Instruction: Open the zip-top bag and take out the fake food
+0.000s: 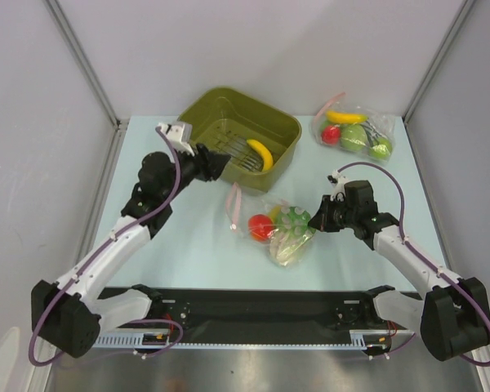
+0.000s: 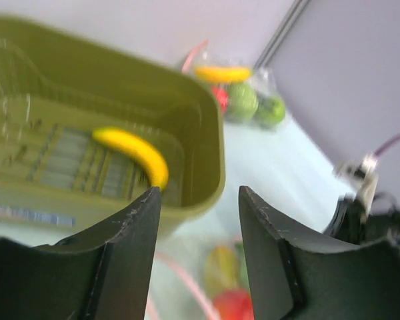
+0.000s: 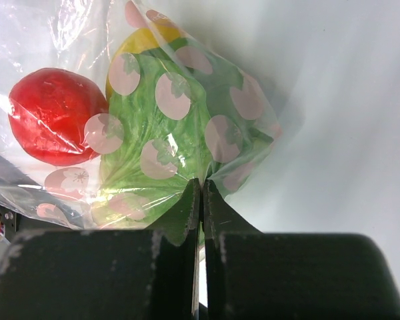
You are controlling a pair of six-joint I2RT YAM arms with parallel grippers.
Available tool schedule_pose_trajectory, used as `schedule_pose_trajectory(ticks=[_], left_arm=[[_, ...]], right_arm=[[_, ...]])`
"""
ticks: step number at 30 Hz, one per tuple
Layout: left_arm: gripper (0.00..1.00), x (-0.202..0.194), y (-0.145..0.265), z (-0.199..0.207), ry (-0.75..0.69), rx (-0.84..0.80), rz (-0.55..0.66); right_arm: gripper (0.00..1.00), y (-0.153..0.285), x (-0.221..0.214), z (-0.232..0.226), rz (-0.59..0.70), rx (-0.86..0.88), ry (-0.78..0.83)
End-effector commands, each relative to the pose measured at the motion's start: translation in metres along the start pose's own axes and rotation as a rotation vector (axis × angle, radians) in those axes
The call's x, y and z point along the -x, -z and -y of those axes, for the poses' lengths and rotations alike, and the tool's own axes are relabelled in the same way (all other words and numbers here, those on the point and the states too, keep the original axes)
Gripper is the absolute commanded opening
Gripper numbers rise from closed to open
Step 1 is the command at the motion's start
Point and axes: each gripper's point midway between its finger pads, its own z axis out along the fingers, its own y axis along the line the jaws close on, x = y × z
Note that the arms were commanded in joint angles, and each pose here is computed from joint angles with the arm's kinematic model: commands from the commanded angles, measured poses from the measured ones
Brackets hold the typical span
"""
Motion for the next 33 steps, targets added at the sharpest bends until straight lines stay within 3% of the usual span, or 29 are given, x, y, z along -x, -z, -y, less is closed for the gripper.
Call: schedule_pose_trajectory(ticks=[1, 8, 25, 33], left_arm=[[0.54, -0.056, 0.019, -0.013, -0.009, 0.014, -0.125], [0.54, -0.121, 0.034, -0.033, -0.003, 0.032, -0.24], [0.51, -0.177, 0.029, -0.022, -0.081, 0.019, -0.393], [0.53, -0.184, 0.04, 0.014, -0.112, -0.199, -0.409]], right_arm=[[0.0, 0.003, 0.016, -0.004, 0.04, 0.012, 0.022], [0.0, -0.002, 0.016, -0.008, 0.028, 0.038, 0.012], [0.0, 0.0, 0.015, -0.008, 0.029, 0.035, 0.009], [0.0, -0.001, 0.013, -0.007, 0.022, 0.037, 0.005]])
